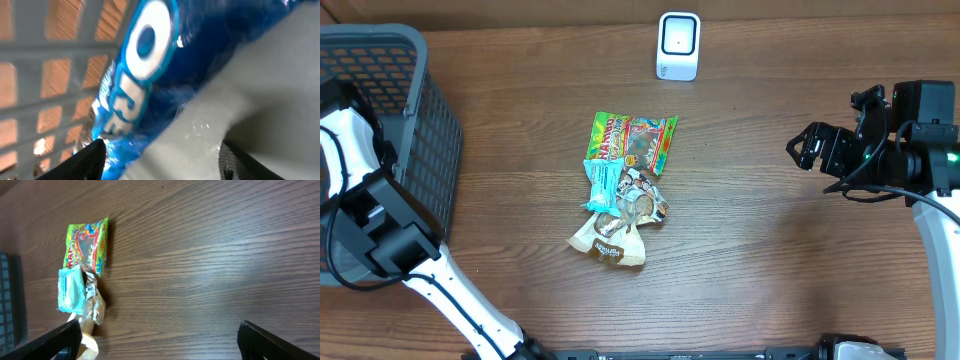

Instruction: Scan the item barcode

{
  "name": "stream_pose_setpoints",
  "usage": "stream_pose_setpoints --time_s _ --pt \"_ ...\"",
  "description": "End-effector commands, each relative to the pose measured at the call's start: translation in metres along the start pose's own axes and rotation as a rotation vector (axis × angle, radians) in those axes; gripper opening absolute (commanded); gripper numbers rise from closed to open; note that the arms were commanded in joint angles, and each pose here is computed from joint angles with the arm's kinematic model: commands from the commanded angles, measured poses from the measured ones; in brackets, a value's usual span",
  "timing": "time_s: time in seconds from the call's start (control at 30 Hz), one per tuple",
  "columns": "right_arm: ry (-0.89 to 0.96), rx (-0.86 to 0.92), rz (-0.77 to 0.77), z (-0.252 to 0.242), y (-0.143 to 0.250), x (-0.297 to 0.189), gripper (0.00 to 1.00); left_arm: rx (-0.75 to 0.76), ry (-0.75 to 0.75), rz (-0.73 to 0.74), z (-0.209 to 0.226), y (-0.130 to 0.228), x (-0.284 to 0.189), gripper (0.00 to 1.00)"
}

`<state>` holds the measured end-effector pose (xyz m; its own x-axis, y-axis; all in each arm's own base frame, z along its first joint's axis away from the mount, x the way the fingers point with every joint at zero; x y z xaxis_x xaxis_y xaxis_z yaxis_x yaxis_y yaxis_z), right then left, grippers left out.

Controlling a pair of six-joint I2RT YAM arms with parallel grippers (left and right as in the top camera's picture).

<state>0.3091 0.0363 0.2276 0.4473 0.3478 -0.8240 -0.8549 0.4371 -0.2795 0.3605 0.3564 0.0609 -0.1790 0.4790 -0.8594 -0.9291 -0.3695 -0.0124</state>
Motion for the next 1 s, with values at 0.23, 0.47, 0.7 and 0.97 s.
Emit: stream_pose_setpoints --time_s 0.23,0.47,0.7,0.97 --pt "0.005 -0.014 -0.019 0.003 -0.005 -0.005 1.0 0.039 -0.038 -0.077 0.003 -0.028 0.024 1.0" --pt "0.008 -0.011 -0.011 0.003 -0.003 -0.005 1.0 0.063 0.139 -0.095 -0.04 -0.032 0.05 0.96" --pt "0.008 -0.011 -0.012 0.003 -0.003 -0.005 1.0 0.134 0.224 0.052 -0.081 -0.002 0.094 0.77" --pt "0.008 -0.007 -0.011 0.003 -0.003 -0.005 1.0 0.08 0.261 0.152 -0.1 0.019 0.111 0.05"
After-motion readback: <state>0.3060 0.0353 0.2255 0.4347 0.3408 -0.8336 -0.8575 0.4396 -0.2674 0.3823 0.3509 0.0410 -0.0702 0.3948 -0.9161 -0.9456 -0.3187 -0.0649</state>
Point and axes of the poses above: each gripper's point midway between its finger pads, its own x axis out along the fingers, its own z axis along the line the jaws close on, y = z × x, the point moved 1 cm from there along -x, back along the fingers, and after that the axes turned 10 degrees about x, right-handed, at the moved point
